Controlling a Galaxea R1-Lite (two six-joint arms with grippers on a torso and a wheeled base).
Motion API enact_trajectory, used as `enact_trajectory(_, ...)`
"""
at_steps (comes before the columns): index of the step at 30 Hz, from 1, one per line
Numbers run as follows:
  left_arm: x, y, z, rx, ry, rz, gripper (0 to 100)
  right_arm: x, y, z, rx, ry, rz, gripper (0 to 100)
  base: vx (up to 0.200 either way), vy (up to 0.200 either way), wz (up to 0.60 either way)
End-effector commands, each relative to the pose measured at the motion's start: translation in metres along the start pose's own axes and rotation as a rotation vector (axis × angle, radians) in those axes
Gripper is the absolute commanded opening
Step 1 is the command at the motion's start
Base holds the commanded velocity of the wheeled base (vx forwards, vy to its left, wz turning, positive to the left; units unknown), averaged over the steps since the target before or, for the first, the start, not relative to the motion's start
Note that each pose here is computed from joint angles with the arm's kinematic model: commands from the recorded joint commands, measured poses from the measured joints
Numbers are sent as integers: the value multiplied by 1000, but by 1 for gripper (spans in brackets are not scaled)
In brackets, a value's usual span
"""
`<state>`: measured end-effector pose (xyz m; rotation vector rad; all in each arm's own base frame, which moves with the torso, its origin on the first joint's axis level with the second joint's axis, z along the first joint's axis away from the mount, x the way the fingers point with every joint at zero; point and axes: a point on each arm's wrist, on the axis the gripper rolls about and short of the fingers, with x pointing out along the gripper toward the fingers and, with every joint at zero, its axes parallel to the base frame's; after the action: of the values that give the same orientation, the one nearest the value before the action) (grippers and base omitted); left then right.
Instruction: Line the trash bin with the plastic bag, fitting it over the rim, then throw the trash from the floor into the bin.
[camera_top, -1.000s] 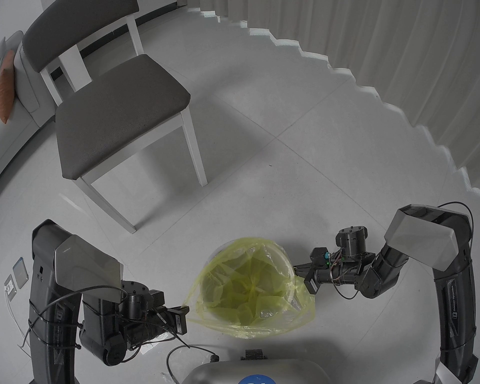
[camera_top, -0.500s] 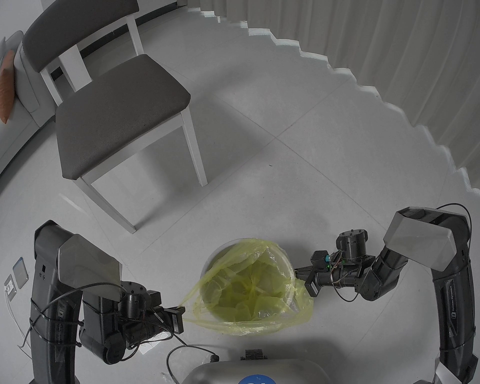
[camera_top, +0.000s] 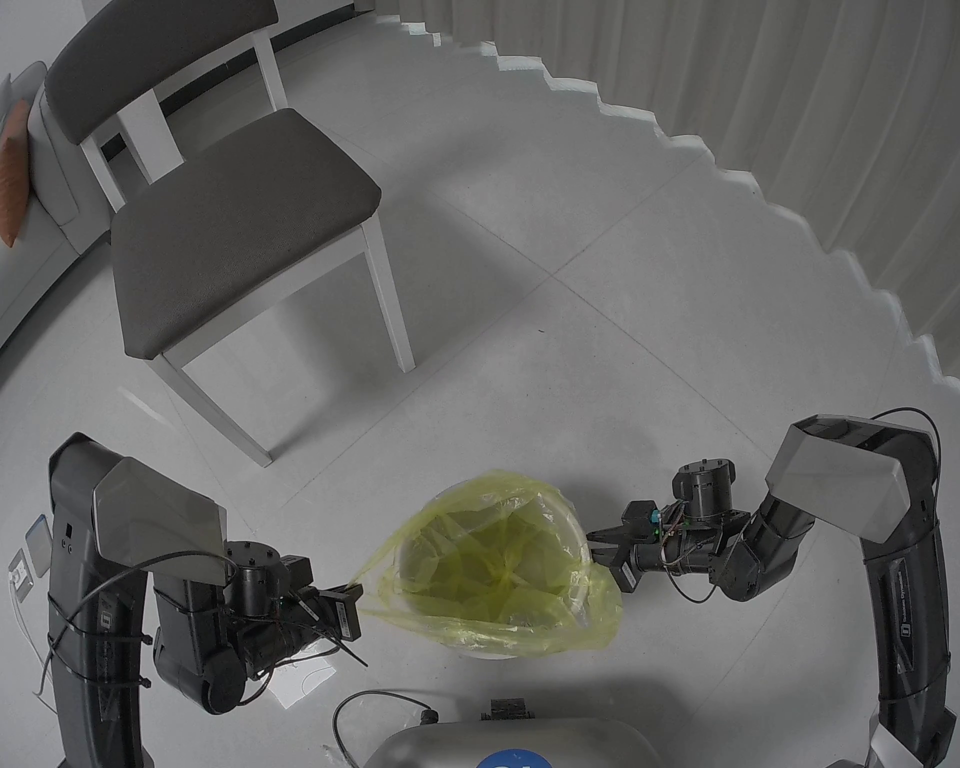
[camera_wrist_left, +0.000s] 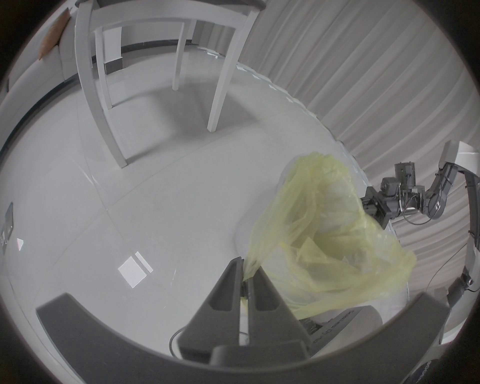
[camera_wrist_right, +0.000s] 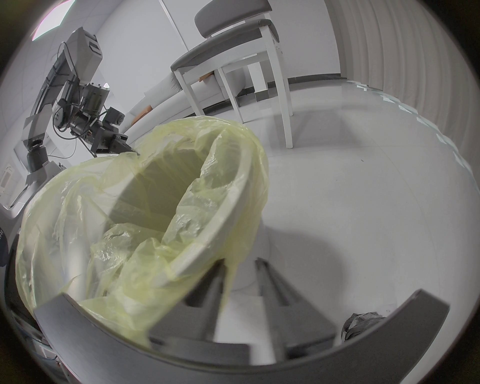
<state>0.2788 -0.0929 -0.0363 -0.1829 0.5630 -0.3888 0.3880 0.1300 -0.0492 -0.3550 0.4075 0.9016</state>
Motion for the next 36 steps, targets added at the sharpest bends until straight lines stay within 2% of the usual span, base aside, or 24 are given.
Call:
enact_trajectory(1,-2,-3,14,5,-67,-14,0,-10,-1,9,-12,-22,-15,100,0,0,0)
enact_trajectory(14,14,1,20,-2,-103,-13,0,-29,-4,15,-14,-40,-47,100,0,0,0)
enact_trajectory(26,41,26,25,-34,-129,34,0,-36,-8,9,-12,-51,-73,100,0,0,0)
enact_trajectory(36,46,22,34,-55,-166,13,0,-40,-13,11,-19,-68,-95,100,0,0,0)
